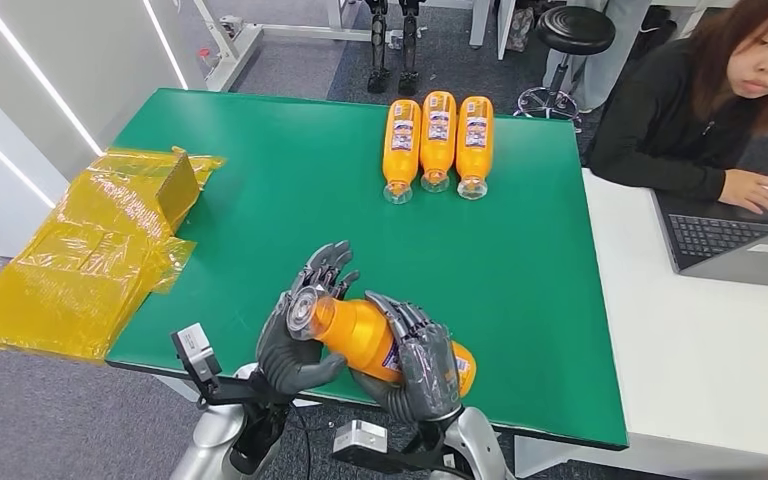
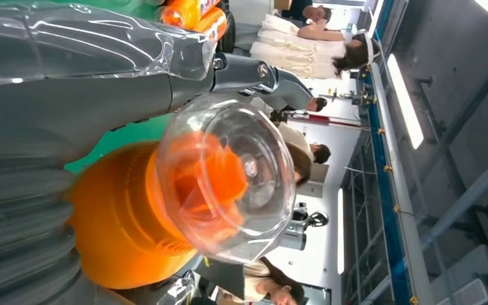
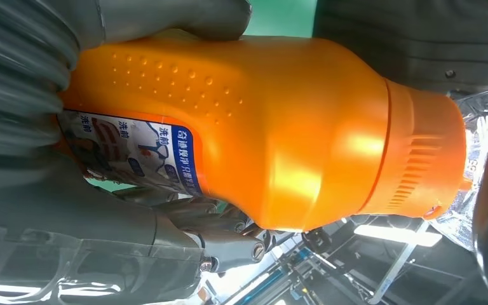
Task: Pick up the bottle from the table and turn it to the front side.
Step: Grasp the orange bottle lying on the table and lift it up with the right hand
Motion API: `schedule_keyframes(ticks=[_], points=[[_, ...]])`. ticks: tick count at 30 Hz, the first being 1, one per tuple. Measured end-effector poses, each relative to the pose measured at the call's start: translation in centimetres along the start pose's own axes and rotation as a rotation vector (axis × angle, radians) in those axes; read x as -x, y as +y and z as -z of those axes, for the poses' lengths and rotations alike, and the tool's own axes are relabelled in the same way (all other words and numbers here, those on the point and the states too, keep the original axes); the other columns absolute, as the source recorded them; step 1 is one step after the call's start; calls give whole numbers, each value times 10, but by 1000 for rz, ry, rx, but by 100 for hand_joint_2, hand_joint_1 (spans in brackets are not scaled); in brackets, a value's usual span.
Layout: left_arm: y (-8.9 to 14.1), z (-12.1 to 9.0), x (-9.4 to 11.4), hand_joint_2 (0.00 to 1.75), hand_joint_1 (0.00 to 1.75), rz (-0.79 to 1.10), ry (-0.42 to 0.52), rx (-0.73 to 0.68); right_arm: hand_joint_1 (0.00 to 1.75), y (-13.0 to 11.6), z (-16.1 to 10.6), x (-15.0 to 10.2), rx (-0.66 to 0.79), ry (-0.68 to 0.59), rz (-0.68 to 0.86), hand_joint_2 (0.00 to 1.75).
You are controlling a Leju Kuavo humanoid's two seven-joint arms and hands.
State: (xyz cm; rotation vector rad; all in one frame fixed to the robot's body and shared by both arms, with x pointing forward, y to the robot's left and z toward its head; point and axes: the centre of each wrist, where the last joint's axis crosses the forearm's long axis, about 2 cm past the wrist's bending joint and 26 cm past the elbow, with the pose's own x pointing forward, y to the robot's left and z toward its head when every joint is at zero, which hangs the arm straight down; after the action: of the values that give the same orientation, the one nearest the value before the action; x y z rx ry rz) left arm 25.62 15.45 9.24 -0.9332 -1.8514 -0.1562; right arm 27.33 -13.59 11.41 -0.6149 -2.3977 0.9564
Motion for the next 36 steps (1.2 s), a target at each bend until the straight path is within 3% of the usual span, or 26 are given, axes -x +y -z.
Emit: schedule_keyframes(ticks=[4, 5, 8, 9, 16, 17, 20, 21, 36], points=[[0, -1, 0, 175, 0, -3, -12, -12, 175, -1, 19, 1, 41, 0, 29, 175], [0, -1, 0, 175, 14, -2, -14, -15, 175, -1, 24, 1, 50, -1, 37, 175], [1, -2, -1, 175, 145, -1, -19, -22, 175, 1, 36, -1, 66, -7, 59, 175], [1, -2, -1, 175, 175, 1, -22, -26, 175, 2, 39, -2, 69, -8, 68, 175], [3, -1, -6, 175, 175, 26, -42, -49, 175, 10, 46, -11, 79, -11, 129, 175], [4, -1, -7, 175, 164, 28, -43, -50, 175, 11, 47, -13, 79, -11, 136, 175], [5, -1, -8, 175, 33, 35, -44, -54, 175, 13, 50, -17, 79, -7, 160, 175], [5, -1, -8, 175, 0, 39, -44, -55, 175, 14, 51, -19, 78, -4, 170, 175], [11, -6, -9, 175, 0, 73, -43, -88, 175, 33, 60, -47, 9, -17, 282, 175]])
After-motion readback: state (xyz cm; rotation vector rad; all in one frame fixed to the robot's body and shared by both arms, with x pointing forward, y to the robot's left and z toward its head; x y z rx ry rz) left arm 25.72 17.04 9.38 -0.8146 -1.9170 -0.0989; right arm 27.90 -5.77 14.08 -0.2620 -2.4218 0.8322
